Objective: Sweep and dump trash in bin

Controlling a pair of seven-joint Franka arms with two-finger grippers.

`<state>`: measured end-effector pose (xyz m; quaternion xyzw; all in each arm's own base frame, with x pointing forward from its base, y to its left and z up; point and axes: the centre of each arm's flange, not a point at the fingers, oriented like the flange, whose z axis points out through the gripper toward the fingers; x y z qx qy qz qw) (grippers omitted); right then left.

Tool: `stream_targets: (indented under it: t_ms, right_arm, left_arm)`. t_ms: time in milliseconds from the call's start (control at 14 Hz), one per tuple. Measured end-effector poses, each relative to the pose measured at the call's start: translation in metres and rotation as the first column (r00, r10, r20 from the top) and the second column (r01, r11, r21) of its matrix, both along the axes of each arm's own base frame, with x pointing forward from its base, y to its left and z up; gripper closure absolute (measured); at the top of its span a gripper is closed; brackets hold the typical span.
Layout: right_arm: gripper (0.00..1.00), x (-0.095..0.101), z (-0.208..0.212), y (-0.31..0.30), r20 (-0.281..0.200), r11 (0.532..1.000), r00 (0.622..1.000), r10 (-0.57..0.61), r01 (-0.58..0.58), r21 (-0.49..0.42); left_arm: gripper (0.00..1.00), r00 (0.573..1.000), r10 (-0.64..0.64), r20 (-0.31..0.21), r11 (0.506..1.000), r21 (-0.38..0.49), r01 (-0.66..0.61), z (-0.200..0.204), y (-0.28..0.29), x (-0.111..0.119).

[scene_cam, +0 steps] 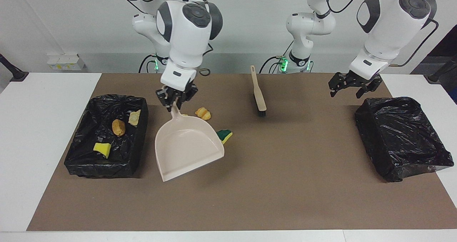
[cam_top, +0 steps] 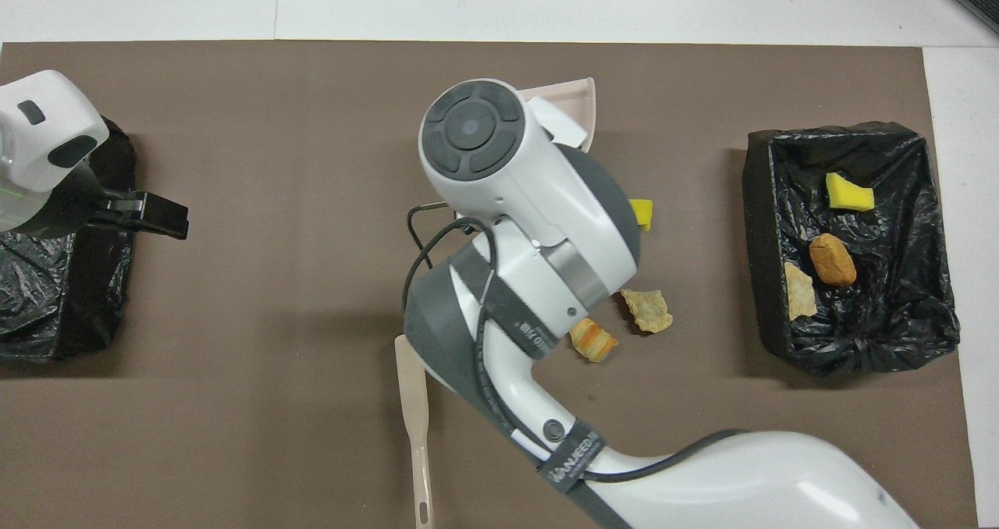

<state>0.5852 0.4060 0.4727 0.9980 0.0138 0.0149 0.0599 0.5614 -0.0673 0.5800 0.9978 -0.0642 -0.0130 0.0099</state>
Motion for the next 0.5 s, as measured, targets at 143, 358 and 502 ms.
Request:
stream_targets:
  t_ms: [143, 358, 502]
  right_arm:
    - [0.69, -0.01, -0.018, 0.035, -0.005, 0.996, 0.999, -0.032, 0.033, 0.078]
    - [0.69, -0.02, -0.062, 0.076, -0.004, 0.992, 0.999, -0.048, 0.048, 0.121]
    - [0.69, -0.022, -0.081, 0.089, -0.015, 0.992, 0.999, -0.037, 0.038, 0.124]
  left_arm:
    - [0.0, 1.0, -0.003, 0.0, 1.0, 0.0, 0.003, 0.0, 0.003, 0.0]
    - [0.0, 1.0, -0.016, 0.007, 1.0, -0.001, 0.016, 0.001, 0.004, 0.001]
    - [0.0, 1.0, -0.019, 0.007, 1.0, -0.001, 0.019, 0.0, 0.004, 0.001]
